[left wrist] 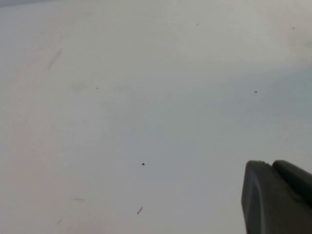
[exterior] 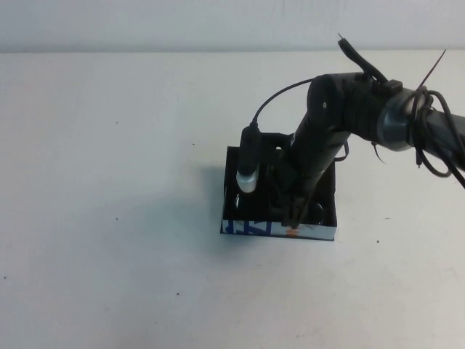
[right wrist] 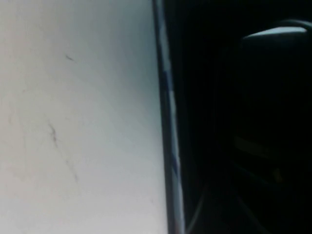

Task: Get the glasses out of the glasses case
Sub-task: Pick up the glasses from the glasses case

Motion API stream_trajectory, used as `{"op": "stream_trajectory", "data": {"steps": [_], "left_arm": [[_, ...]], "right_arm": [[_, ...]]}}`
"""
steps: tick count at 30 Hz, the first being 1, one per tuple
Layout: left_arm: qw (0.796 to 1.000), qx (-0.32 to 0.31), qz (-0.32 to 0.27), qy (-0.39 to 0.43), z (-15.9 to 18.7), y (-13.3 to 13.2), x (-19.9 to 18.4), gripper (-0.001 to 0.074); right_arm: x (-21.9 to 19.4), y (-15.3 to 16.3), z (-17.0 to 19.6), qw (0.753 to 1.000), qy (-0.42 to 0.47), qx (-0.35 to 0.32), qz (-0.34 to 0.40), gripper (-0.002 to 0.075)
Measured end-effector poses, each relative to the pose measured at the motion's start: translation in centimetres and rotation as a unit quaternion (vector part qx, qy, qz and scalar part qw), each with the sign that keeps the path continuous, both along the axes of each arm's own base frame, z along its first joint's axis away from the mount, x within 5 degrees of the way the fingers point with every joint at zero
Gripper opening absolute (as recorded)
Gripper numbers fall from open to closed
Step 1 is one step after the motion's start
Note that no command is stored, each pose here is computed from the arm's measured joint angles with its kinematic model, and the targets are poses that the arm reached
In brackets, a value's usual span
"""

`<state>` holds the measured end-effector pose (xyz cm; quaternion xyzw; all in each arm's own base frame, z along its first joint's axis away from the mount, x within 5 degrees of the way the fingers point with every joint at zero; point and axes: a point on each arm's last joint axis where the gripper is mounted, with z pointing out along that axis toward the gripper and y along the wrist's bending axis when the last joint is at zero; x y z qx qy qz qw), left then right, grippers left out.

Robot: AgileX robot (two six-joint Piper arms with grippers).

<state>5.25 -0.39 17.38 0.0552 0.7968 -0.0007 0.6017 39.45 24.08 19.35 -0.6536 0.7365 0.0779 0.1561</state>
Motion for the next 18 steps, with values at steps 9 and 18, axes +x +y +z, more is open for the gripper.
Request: {"op": "stream_trajectory", "data": {"steps": [9,18], "left_arm": [[1.0,0.0,0.0,0.0,0.0,0.0,0.0,-0.0004],[1.0,0.0,0.0,0.0,0.0,0.0,0.0,-0.0004]], "right_arm": [[0.0,0.2,-0.7,1.0,0.011,0.004,-0.003,0.0287],[-0.5,-0.7,3.4,0.998,-0.005,0.027,-0.059,0.006]]}}
